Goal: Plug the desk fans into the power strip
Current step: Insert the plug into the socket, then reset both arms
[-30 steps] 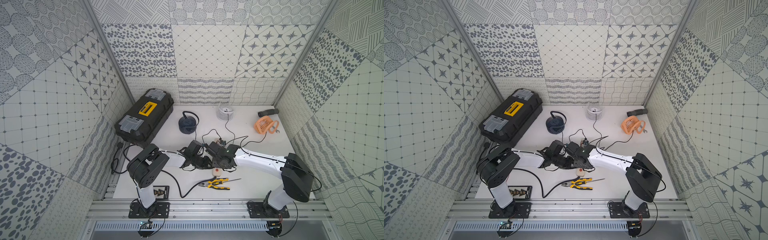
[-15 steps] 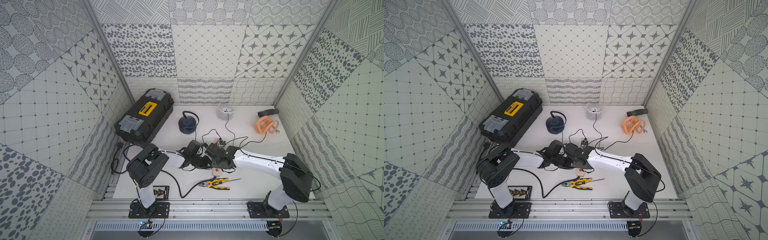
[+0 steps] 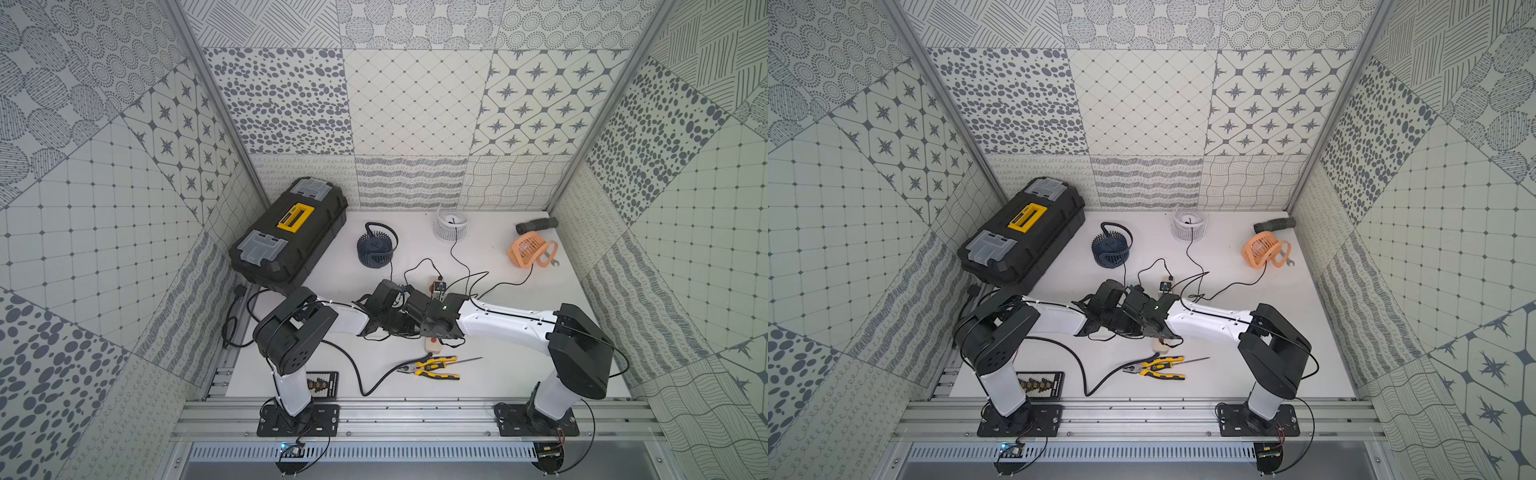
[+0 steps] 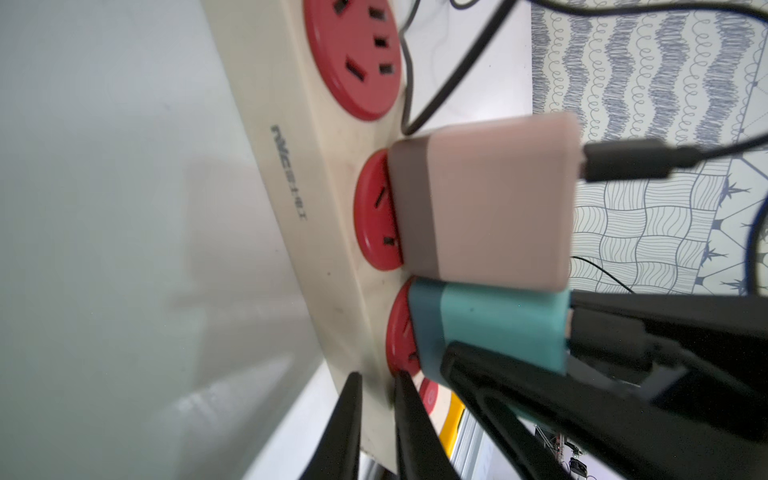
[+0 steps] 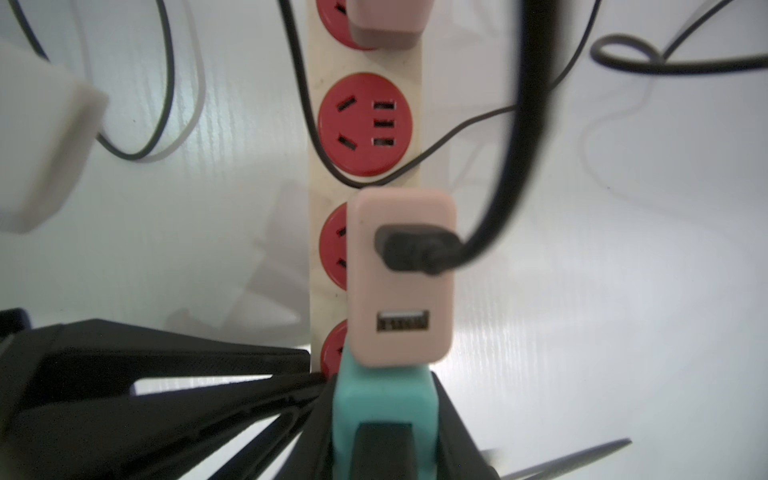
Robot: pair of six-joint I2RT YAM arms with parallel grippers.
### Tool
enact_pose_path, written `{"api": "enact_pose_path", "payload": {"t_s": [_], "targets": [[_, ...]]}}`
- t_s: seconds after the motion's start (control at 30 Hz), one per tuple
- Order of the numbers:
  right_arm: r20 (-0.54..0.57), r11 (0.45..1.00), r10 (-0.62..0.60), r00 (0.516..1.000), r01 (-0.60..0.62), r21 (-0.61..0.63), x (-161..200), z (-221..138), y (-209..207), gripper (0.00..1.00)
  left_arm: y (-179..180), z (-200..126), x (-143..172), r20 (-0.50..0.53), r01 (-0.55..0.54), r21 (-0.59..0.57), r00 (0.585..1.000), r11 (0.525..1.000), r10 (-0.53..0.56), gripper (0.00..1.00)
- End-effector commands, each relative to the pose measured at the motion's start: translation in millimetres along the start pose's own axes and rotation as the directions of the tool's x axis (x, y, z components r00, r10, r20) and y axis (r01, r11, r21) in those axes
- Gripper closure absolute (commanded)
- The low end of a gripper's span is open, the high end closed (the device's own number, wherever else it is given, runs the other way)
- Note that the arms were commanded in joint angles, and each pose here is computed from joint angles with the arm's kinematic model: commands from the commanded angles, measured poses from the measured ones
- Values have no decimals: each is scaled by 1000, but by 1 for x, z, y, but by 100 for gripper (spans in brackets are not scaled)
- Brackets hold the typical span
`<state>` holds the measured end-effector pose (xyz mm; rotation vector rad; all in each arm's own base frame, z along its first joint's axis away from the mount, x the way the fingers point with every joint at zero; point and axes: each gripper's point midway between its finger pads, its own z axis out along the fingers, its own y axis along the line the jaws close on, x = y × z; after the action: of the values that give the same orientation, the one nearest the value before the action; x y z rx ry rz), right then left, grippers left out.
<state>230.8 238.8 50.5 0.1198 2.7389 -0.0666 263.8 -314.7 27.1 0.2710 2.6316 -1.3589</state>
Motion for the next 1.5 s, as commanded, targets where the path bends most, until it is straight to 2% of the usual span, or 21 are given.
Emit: {"api": "enact_pose_path", "payload": {"t_s": [0.0, 0.2, 0.3, 0.37, 0.47, 0.57, 0.73, 0.9, 1.03, 1.2, 1.3, 1.4, 1.47], "targets": [[-197, 999, 3, 980, 5, 40, 59, 63, -19, 100, 13, -3, -3, 25, -4, -70, 1000, 998, 5, 80], [-86, 994, 34, 996, -43, -105, 25, 15, -6, 50, 9, -21, -11, 85, -57, -114, 994, 992, 67, 66], [-44, 982, 37, 998, -44, -185, 16, -12, -7, 32, 5, -35, -15, 122, -97, -153, 986, 983, 116, 57], [-20, 970, 30, 999, -34, -240, 14, -29, -9, 22, 3, -47, -18, 150, -130, -189, 976, 973, 160, 51], [30, 950, 12, 999, -2, -314, 11, -52, -18, 13, 1, -67, -23, 193, -173, -256, 955, 951, 226, 42], [127, 921, 4, 992, 46, -388, -1, -82, -27, 4, -1, -87, -28, 239, -201, -322, 928, 925, 285, 35], [341, 900, 48, 939, 108, -422, -35, -127, -57, 3, -5, -128, -44, 329, -226, -457, 856, 860, 400, 26], [431, 927, 116, 895, 58, -370, -76, -136, -103, 3, 2, -174, -62, 417, -169, -613, 761, 771, 498, 12], [453, 952, 142, 880, 3, -306, -103, -123, -139, 3, 19, -208, -74, 478, -50, -703, 706, 710, 523, 2], [459, 951, 214, 862, -76, -300, -126, -91, -177, 3, 37, -230, -86, 531, 18, -727, 649, 686, 546, 2], [485, 948, 259, 835, -125, -292, -138, -70, -202, 3, 50, -249, -93, 576, 73, -737, 587, 672, 569, 2], [522, 955, 280, 806, -175, -242, -150, -53, -229, 3, 66, -279, -94, 607, 179, -766, 518, 618, 602, 2], [541, 960, 276, 795, -198, -199, -156, -42, -244, 3, 75, -301, -93, 585, 249, -805, 483, 538, 652, 2]]}}
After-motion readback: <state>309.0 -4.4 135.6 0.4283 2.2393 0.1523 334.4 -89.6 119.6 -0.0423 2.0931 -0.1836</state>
